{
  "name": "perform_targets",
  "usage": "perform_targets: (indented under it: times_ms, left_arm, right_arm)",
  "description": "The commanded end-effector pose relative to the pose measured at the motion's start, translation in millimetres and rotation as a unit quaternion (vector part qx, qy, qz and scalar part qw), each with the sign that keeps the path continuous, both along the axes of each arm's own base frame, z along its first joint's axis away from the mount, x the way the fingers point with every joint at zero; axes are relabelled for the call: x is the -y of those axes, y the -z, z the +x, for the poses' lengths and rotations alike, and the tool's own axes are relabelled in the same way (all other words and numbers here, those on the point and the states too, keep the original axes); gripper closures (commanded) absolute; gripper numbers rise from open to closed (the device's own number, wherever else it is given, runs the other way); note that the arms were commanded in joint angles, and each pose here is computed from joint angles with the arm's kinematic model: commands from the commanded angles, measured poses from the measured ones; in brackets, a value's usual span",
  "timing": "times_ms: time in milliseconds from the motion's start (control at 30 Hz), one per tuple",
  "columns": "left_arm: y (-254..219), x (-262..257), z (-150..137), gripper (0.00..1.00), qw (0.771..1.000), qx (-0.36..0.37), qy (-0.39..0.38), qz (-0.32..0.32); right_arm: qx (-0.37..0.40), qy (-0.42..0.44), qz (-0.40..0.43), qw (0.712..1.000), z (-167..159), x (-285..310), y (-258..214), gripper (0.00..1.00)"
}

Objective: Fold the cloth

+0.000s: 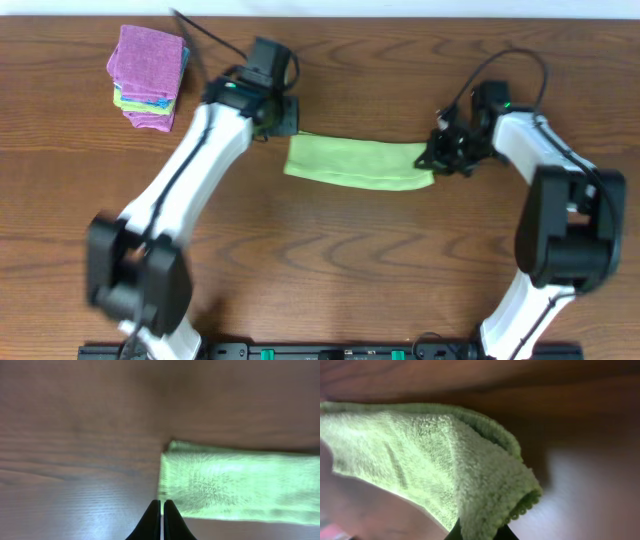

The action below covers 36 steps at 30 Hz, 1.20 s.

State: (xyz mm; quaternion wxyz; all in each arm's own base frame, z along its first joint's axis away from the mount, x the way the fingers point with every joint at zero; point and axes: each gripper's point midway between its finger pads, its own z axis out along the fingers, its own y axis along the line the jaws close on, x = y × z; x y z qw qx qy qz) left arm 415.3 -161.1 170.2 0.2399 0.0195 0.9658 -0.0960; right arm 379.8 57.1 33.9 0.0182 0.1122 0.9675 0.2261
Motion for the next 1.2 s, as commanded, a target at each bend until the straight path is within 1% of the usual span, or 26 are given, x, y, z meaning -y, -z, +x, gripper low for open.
perform_targets:
  times_ms: [0, 67, 100, 200, 333, 400, 467, 633, 733, 967, 1067, 1167]
  left_arm:
    - [-53, -9, -17, 0.94, 0.999, 0.046, 0.001, -0.008]
    - [-74, -15, -32, 0.94, 0.998, 0.058, 0.001, -0.013]
    - [-81, -17, -38, 0.94, 0.998, 0.062, 0.001, -0.015]
    - [-102, -24, -56, 0.94, 0.997, 0.077, 0.001, -0.02]
    - [-121, -31, -75, 0.95, 0.996, 0.09, 0.001, -0.025]
    - [-122, -34, -83, 0.94, 0.996, 0.085, 0.0, -0.024]
    - [-119, -37, -91, 0.94, 0.997, 0.07, 0.0, -0.019]
    - [-112, -40, -100, 0.94, 0.999, 0.048, 0.0, -0.011]
    - [-112, -41, -100, 0.94, 0.999, 0.048, 0.0, -0.01]
    - [-112, -40, -99, 0.94, 0.999, 0.05, 0.0, -0.011]
    - [-113, -40, -98, 0.94, 0.999, 0.051, 0.0, -0.011]
    - [-113, -40, -98, 0.94, 0.999, 0.052, 0.0, -0.012]
  right_arm:
    - [0.048, 0.016, -0.208, 0.977, 13, 70, -54, 0.99]
    - [0.045, 0.03, -0.284, 0.957, 6, 95, -82, 0.98]
    - [0.049, 0.032, -0.304, 0.951, 5, 100, -95, 0.99]
    - [0.069, 0.022, -0.316, 0.946, 7, 91, -116, 0.99]
    - [0.076, -0.031, -0.306, 0.949, 10, 46, -106, 0.98]
    - [0.069, -0.056, -0.308, 0.947, 11, 25, -93, 0.99]
    - [0.053, -0.068, -0.328, 0.941, 11, 12, -74, 0.98]
    - [0.012, -0.076, -0.366, 0.927, 11, 13, -38, 0.99]
    - [-0.002, -0.057, -0.386, 0.921, 11, 22, -29, 0.98]
    - [0.007, -0.045, -0.395, 0.918, 17, 28, -29, 0.99]
    - [0.001, -0.045, -0.419, 0.907, 15, 38, -35, 0.99]
    - [-0.017, -0.039, -0.446, 0.894, 10, 58, -50, 0.99]
